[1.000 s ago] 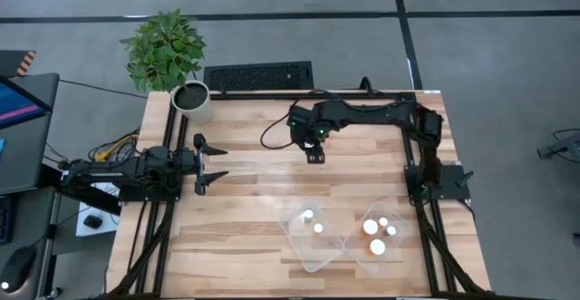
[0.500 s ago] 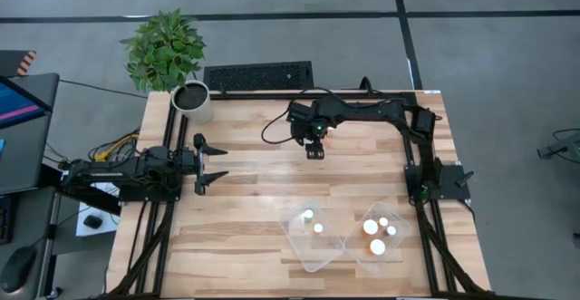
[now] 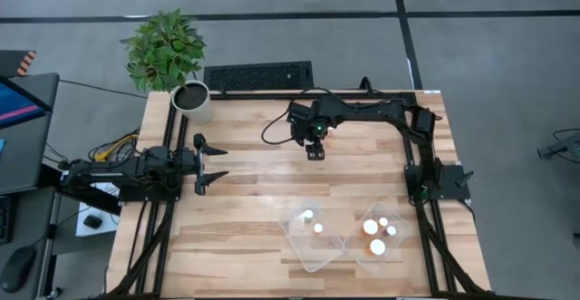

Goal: Pick and place medicine bottles into bin by pill shape (circle, oval)
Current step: Put the yellow pill bottle into the left transparent bin

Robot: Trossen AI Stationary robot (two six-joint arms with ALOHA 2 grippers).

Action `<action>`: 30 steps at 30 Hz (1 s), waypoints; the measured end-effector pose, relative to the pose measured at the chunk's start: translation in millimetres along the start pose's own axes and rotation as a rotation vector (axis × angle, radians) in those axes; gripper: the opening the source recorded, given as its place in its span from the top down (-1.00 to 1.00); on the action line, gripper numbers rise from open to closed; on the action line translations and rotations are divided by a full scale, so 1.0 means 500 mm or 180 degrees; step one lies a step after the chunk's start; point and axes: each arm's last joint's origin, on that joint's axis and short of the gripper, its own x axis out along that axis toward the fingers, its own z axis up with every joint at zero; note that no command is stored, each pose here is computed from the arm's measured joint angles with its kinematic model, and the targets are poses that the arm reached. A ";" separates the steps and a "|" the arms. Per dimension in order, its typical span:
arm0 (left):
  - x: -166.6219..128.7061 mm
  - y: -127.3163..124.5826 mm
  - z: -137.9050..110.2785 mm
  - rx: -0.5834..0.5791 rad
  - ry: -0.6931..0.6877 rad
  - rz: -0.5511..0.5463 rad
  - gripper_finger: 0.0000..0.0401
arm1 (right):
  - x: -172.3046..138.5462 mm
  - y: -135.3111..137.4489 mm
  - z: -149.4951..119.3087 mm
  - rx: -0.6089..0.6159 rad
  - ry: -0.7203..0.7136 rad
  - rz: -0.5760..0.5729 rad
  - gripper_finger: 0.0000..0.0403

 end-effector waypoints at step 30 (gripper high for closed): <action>0.000 0.000 0.000 0.0000 -0.0001 0.0001 -0.46 | 0.025 0.005 -0.011 -0.0022 -0.0024 -0.0008 -0.06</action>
